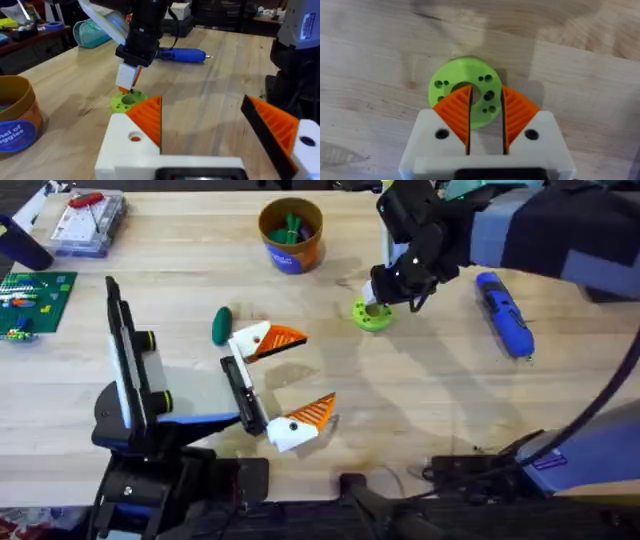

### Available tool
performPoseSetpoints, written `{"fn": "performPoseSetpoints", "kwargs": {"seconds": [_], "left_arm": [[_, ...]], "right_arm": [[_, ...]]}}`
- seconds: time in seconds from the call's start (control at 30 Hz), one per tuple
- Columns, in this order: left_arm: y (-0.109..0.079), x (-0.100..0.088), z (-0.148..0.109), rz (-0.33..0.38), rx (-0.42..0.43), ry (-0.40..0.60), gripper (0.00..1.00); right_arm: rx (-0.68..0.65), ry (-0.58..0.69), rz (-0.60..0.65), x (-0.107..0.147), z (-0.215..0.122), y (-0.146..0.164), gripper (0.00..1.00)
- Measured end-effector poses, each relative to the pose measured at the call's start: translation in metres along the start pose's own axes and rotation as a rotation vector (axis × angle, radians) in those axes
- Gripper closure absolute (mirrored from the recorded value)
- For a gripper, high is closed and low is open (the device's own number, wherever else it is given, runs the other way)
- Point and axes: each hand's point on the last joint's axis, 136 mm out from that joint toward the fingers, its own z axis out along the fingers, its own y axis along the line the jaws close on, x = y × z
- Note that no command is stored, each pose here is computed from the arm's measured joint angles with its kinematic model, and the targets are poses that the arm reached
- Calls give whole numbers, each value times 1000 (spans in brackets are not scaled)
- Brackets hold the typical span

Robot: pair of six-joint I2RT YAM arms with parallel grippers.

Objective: Pick up the gripper from the table and insert it into the empty holder that is missing its gripper. Then pick up a screw, insert it into the mounting hole, and use the screwdriver to tighten it. Finally, clean up the table by picking up the vegetable and placing it into the bucket.

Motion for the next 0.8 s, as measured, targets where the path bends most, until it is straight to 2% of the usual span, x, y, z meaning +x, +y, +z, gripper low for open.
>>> {"fn": "performPoseSetpoints", "kwargs": {"seconds": [0.8], "left_arm": [[0, 0, 0, 0, 0, 0, 14]], "right_arm": [[18, 33, -32, 6, 10, -2, 688]]}}
